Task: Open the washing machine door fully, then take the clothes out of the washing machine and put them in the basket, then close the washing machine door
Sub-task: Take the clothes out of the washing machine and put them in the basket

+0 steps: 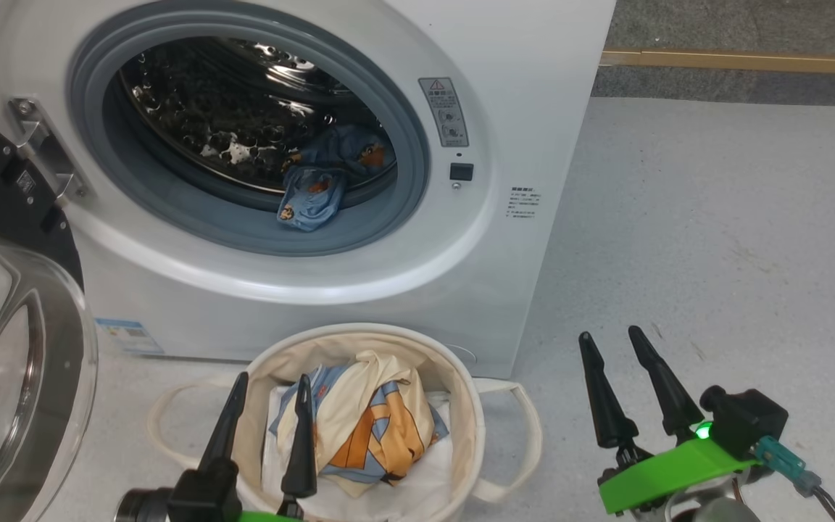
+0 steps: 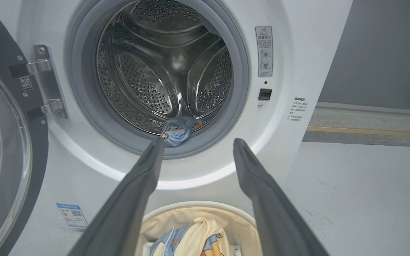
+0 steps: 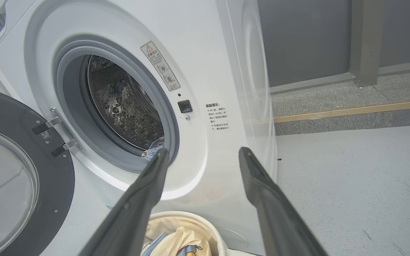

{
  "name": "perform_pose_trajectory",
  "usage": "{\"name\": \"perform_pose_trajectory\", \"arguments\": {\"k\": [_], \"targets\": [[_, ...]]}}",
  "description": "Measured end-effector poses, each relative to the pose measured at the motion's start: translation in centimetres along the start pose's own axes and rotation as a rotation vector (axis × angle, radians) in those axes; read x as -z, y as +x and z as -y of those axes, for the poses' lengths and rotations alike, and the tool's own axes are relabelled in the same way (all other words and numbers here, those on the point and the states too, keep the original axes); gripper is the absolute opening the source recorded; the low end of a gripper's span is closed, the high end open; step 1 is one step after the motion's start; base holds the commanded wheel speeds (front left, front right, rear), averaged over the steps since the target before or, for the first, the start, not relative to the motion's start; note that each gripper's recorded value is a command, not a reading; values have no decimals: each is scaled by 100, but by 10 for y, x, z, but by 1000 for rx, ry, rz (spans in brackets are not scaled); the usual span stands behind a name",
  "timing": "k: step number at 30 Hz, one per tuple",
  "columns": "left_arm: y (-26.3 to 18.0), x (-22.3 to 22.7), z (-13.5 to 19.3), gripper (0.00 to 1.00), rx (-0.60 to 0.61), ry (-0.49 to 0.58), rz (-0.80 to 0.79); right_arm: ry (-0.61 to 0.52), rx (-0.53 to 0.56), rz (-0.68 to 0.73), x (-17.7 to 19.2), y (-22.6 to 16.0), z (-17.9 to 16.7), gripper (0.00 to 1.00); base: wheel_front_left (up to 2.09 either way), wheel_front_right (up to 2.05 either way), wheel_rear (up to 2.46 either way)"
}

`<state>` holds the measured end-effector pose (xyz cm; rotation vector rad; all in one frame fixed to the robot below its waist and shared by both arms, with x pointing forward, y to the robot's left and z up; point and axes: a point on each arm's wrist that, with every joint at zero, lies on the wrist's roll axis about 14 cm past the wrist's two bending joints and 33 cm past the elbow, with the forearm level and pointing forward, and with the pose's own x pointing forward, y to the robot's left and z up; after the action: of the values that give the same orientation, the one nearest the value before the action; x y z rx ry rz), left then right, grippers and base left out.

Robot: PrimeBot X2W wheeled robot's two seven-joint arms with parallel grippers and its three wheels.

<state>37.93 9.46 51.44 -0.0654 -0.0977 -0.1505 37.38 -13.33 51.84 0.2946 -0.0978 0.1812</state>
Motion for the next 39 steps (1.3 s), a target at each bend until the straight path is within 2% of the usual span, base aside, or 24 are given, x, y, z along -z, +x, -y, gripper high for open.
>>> {"name": "perform_pose_trajectory", "arguments": {"k": [10,16,39], "targets": [[0,11,0,100,4,-2,-33,1,13,-10,3,1,5,100,0,0,0],[1,13,2,100,7,-2,-37,4,62,-4,1,-2,20,100,0,0,0],[8,27,10,100,31,-19,-76,13,79,-34,12,-2,26,100,0,0,0]]}}
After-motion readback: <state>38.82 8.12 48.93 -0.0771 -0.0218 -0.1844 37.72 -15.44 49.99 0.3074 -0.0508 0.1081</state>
